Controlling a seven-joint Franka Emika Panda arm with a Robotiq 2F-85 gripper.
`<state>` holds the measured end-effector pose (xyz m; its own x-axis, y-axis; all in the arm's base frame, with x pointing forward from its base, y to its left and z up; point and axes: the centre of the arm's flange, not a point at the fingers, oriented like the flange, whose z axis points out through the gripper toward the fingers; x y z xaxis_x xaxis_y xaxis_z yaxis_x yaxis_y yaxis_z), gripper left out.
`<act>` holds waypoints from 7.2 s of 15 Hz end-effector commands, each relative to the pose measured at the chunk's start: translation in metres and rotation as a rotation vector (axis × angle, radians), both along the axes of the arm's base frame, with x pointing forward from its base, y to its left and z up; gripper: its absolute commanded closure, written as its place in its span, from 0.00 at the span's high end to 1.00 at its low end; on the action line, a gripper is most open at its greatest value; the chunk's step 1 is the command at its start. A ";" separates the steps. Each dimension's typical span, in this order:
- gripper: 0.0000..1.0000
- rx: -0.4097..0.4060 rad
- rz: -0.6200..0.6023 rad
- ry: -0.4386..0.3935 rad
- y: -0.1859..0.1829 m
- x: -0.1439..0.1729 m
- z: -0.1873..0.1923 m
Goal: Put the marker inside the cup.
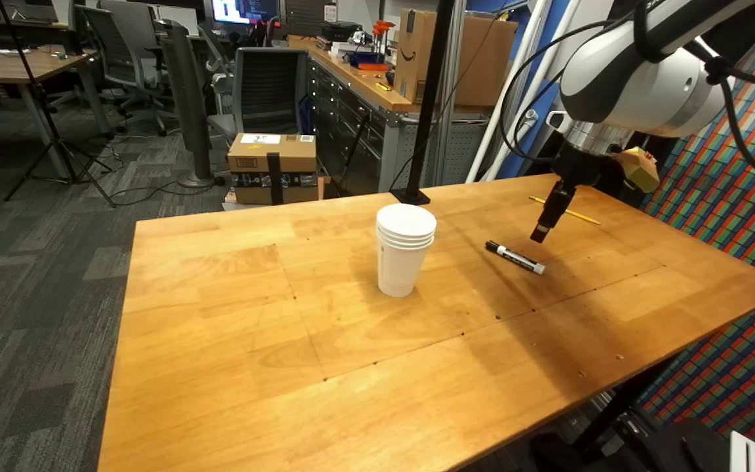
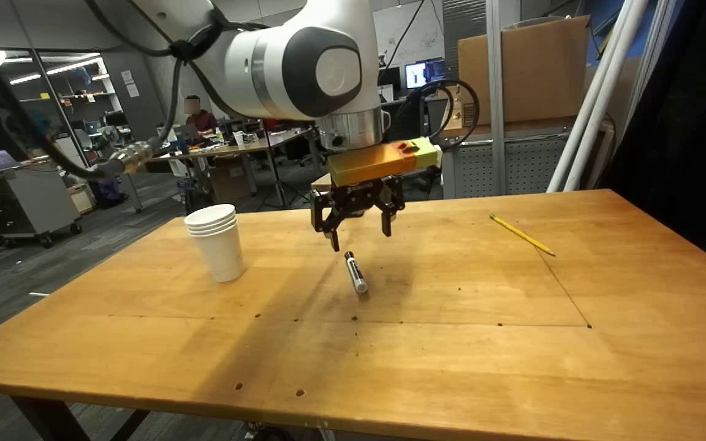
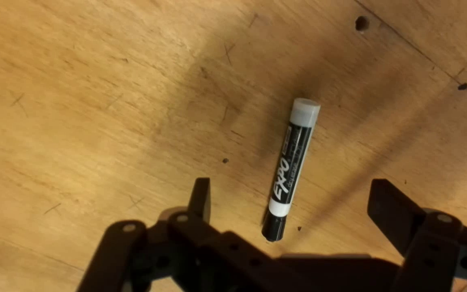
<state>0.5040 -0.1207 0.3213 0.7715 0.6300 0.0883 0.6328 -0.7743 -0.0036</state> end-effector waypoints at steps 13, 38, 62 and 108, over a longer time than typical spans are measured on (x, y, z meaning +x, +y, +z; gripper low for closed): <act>1.00 0.043 0.069 -0.016 0.009 0.009 -0.039; 0.06 0.015 0.180 -0.050 0.015 -0.003 -0.058; 0.09 -0.069 0.115 -0.226 -0.022 -0.091 0.135; 0.09 1.025 0.234 -0.061 0.201 0.042 0.085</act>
